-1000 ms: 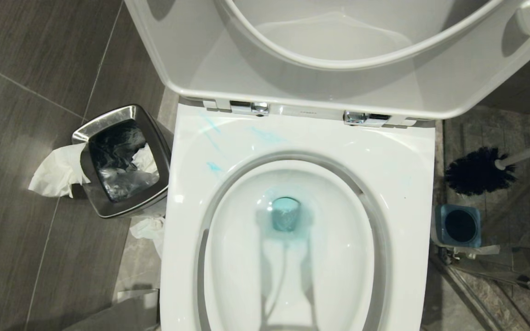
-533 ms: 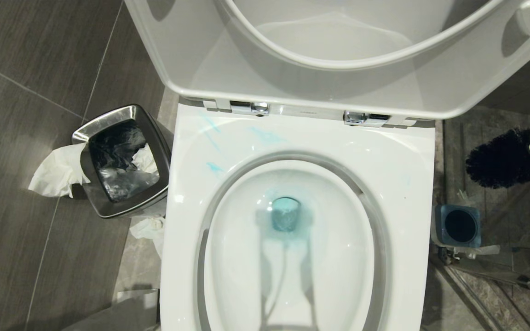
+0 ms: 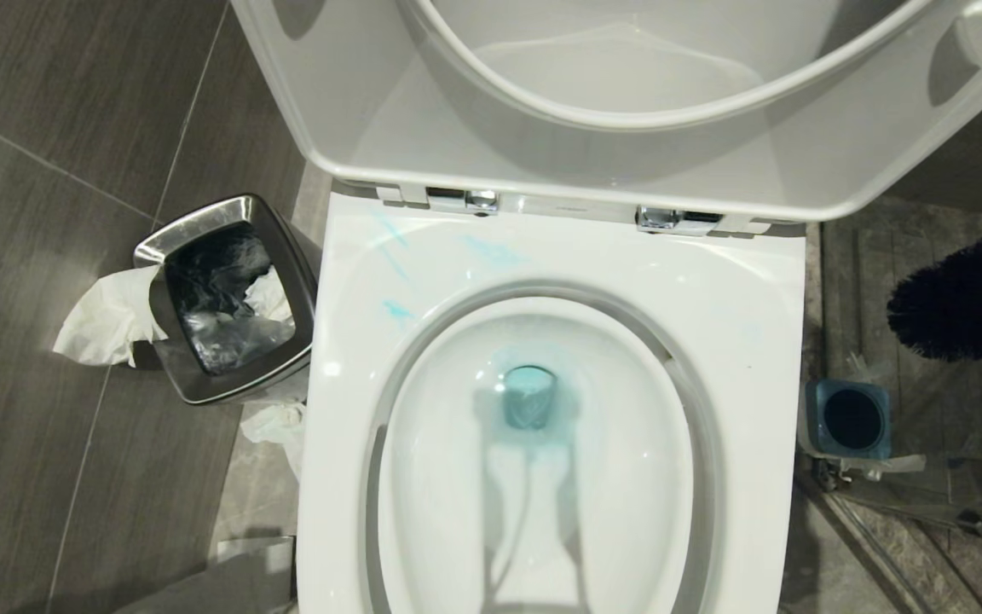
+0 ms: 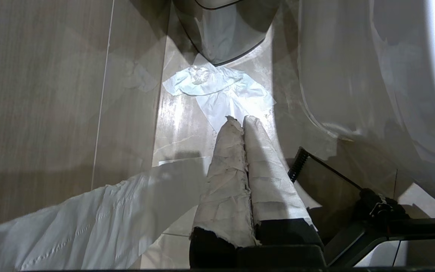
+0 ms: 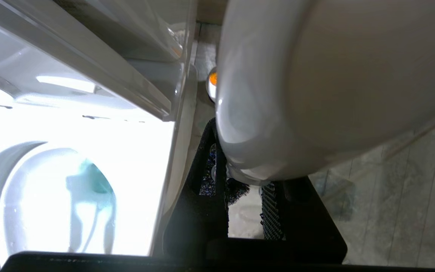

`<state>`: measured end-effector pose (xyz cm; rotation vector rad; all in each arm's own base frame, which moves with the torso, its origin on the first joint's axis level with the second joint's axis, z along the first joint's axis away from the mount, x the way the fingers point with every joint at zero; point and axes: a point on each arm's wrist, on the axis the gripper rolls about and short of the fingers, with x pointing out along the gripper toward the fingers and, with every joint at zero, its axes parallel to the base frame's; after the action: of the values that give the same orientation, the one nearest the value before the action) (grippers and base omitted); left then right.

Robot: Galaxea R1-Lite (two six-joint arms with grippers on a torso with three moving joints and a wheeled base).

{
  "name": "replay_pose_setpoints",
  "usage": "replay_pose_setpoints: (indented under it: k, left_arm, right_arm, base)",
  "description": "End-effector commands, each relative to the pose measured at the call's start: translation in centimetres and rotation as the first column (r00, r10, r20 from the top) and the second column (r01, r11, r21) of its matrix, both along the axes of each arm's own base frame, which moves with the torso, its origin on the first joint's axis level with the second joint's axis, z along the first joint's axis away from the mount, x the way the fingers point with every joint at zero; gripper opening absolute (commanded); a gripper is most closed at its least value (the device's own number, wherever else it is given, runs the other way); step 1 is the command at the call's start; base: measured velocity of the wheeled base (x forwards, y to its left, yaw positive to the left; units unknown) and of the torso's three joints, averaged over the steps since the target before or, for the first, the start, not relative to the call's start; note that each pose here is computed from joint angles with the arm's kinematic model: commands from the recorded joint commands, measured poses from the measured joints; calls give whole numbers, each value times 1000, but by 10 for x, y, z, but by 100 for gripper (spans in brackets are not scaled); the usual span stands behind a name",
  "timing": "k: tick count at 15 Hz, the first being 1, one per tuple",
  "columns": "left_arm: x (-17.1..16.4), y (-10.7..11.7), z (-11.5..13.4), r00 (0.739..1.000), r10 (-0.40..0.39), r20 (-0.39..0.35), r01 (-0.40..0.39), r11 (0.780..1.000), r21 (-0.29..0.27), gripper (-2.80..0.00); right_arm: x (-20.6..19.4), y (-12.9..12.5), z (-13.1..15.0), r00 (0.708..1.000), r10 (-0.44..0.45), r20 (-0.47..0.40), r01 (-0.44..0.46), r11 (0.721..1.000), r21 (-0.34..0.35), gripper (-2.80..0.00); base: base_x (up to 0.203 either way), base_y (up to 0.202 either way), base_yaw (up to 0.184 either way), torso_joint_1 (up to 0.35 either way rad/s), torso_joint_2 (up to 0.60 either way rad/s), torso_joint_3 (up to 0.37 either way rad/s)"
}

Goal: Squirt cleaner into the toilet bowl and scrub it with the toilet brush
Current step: Scrub the toilet bowl

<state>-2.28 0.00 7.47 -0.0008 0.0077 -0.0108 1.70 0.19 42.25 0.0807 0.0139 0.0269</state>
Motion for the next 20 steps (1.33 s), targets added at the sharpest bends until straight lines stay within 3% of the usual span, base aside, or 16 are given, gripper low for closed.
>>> replay_pose_setpoints:
  k: [1, 11, 20]
  left_arm:
    - [0, 0, 0, 1000, 0, -3, 0, 1000, -1, -280]
    - [0, 0, -1, 1000, -2, -3, 2, 1000, 1, -280]
    - [0, 0, 0, 1000, 0, -2, 0, 1000, 1, -280]
  right_arm:
    - [-2, 0, 1, 1000, 2, 5, -2, 1000, 0, -280]
    - [5, -1, -2, 1000, 6, -23, -6, 1000, 6, -280]
    - [57, -6, 0, 984, 142, -111, -139, 990, 32, -280]
  base:
    - [0, 0, 0, 1, 2, 92]
    - [0, 0, 0, 3, 3, 188]
    - [0, 0, 0, 1, 1, 200]
